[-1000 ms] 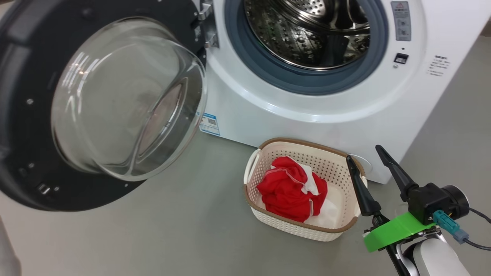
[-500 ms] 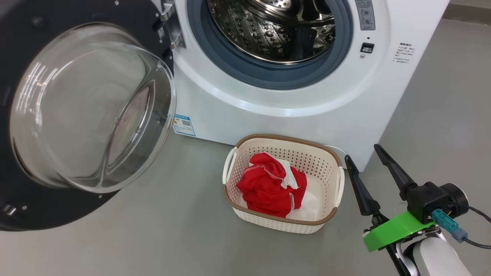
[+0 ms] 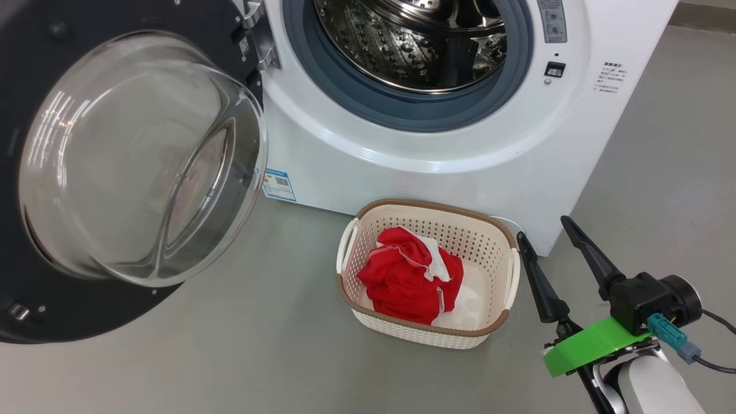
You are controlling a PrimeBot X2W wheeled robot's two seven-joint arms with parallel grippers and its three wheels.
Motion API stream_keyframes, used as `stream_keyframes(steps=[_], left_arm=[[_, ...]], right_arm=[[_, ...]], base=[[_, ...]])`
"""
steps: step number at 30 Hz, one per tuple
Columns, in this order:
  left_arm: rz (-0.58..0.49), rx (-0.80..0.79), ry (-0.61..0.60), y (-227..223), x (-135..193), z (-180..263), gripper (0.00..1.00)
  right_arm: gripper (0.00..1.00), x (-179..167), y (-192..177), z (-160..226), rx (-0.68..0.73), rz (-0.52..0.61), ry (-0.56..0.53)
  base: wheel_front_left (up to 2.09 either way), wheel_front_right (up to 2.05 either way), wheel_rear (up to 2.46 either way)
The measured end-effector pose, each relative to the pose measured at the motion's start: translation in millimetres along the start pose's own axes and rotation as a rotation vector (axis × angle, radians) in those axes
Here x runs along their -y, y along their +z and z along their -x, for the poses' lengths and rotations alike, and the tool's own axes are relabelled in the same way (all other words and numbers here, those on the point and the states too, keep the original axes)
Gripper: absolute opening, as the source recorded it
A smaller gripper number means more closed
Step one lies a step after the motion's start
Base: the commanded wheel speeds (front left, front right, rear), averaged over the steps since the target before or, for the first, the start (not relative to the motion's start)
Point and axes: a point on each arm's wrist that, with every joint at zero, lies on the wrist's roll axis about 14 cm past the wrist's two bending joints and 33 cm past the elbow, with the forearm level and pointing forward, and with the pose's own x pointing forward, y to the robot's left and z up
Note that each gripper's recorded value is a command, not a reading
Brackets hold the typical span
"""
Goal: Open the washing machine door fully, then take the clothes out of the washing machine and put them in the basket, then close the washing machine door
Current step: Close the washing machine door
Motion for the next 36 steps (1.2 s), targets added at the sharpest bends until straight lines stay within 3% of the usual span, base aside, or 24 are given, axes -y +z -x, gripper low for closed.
stream_keyframes(steps=[6,15,36], left_arm=[[0.026,-0.096,-0.035,-8,3,2,0.0],[-0.022,-0.185,-0.132,-24,19,11,0.0],[0.181,-0.374,-0.328,-91,36,58,0.0]], right_arm=[[1.0,-3,-2,-1,-0.002,-0.008,0.005],[1.0,-4,-1,-1,0.002,-0.016,0.003],[1.0,-5,1,-2,0.009,-0.04,-0.012]], base=[[0.0,0.0,0.0],[0.0,0.0,0.0],[0.0,0.0,0.0]])
